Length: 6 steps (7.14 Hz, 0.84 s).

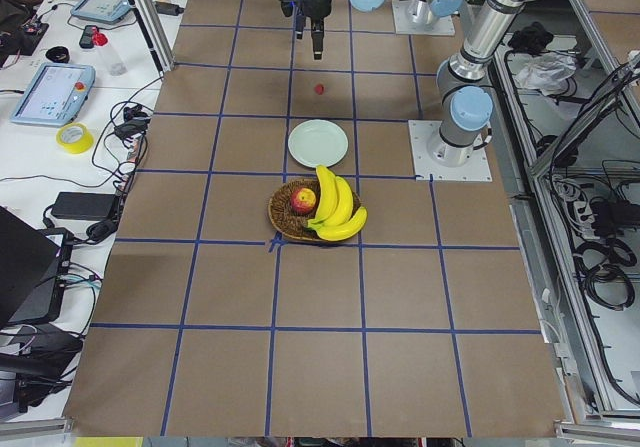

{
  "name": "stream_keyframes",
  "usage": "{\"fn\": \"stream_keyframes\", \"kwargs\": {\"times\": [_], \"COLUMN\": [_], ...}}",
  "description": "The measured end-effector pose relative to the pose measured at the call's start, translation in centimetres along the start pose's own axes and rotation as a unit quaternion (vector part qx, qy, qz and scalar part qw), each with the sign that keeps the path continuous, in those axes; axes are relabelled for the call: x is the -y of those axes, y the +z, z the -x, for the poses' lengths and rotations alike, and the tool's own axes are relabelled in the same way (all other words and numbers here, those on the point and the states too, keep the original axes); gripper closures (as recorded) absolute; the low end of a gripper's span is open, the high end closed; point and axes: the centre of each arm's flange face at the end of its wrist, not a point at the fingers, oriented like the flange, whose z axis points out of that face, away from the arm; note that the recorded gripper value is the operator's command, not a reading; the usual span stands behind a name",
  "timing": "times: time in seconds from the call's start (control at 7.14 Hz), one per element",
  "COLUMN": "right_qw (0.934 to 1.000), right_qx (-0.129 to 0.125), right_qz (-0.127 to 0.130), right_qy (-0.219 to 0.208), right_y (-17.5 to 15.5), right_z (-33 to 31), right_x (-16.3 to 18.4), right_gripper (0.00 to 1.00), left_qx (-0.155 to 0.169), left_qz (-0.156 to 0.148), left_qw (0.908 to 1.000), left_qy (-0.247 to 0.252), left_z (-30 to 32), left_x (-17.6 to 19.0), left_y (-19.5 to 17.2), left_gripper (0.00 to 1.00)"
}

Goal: Collect all strawberries into plate
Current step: 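Move the open right gripper back to the remaining strawberries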

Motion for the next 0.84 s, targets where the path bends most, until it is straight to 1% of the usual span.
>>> {"fn": "stream_keyframes", "kwargs": {"times": [0.42, 0.7, 0.84], "right_qw": [0.9993, 0.9974, 0.9966], "right_qx": [-0.028, -0.054, -0.060], "right_qz": [0.001, 0.017, 0.026], "right_qy": [-0.024, -0.044, -0.050], "right_y": [-0.2, 0.9, 1.6], "right_z": [-7.8, -11.3, -12.8], "right_x": [2.6, 2.1, 1.6], "right_gripper": [0.00, 0.00, 0.07], "left_qx": [0.000, 0.000, 0.000], "left_qz": [0.000, 0.000, 0.000], "left_qw": [1.0000, 1.0000, 1.0000], "left_qy": [0.000, 0.000, 0.000], "left_z": [0.0, 0.0, 0.0], "left_x": [0.0, 0.0, 0.0], "left_y": [0.0, 0.0, 0.0], "left_gripper": [0.00, 0.00, 0.00]}}
